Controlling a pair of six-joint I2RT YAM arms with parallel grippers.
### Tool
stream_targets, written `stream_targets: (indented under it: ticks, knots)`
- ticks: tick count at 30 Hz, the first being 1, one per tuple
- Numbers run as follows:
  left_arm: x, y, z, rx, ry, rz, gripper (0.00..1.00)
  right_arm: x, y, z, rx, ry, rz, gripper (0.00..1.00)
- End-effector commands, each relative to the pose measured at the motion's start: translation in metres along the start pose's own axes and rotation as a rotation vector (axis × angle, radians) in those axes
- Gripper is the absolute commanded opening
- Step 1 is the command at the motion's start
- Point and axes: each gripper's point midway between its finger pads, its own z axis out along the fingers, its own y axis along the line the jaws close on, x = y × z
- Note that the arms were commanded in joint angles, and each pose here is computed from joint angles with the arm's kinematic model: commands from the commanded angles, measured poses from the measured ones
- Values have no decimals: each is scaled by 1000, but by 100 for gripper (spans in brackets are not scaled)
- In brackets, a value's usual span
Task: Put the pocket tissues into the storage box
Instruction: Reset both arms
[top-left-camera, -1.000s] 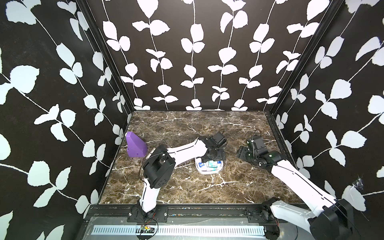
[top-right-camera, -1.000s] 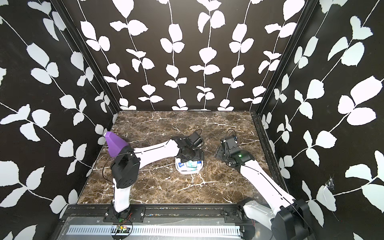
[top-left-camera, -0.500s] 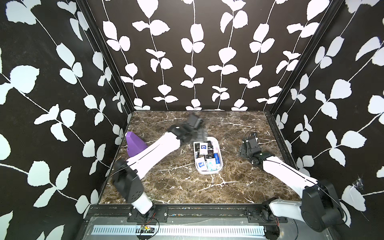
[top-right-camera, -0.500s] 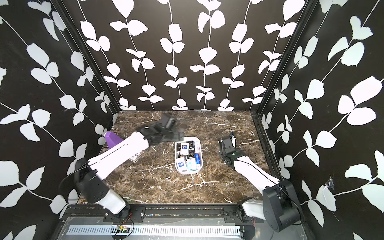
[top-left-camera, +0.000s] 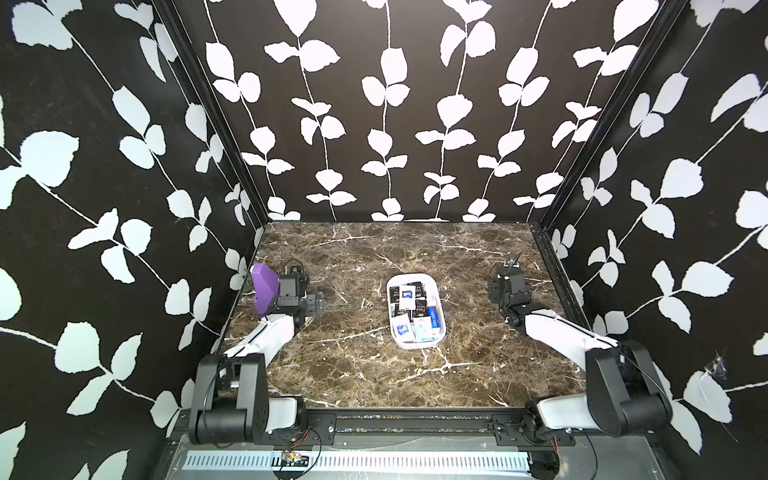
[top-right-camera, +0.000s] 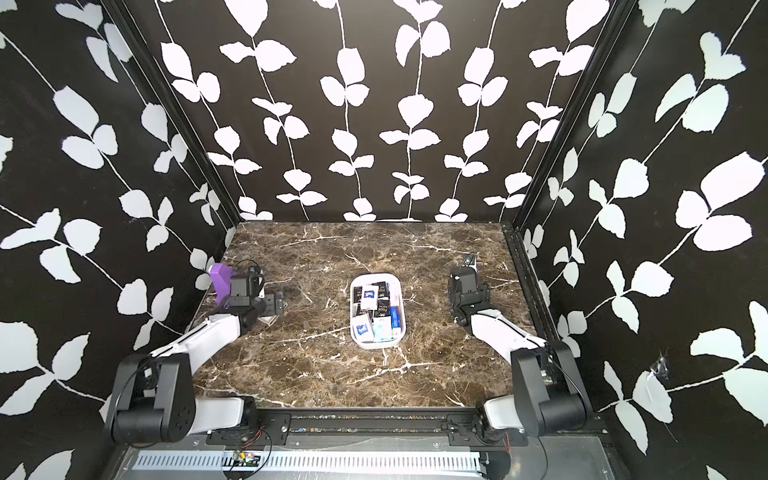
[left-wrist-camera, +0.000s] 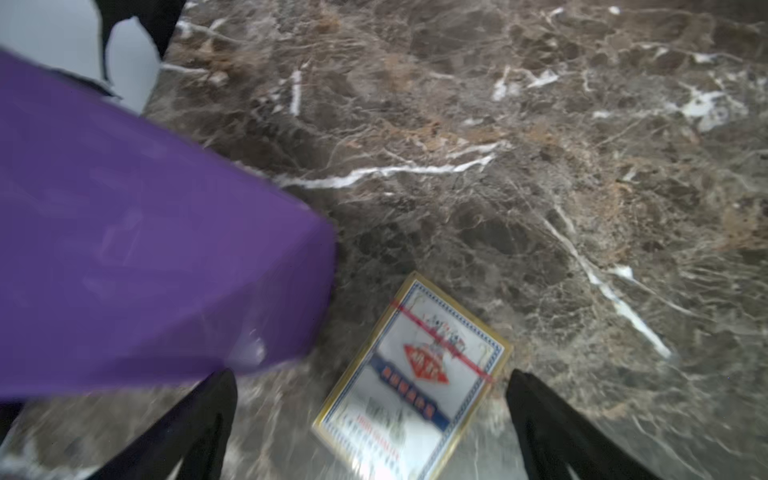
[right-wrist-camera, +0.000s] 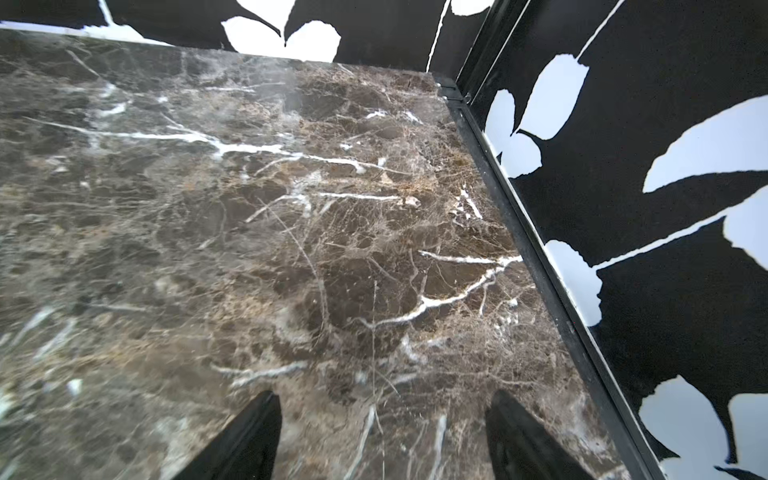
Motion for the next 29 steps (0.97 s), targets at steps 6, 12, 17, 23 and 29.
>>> stream_targets:
  ticks: [6, 12, 17, 23, 29]
  knots:
    - [-67, -22, 27, 124, -305, 68, 99, -3, -23, 20, 60, -188, -2, 91]
    - [-54, -16, 13, 73, -441, 48, 99, 16, -33, 24, -37, -202, 106, 99]
    - [-53, -18, 13, 78, -457, 57, 99, 12, -32, 22, -31, -230, 101, 99]
    - [-52, -19, 14, 78, -450, 62, 99, 12, -24, 24, -65, -218, 75, 99]
    - [-52, -20, 14, 70, -447, 69, 99, 11, -18, 23, -117, -224, 60, 99]
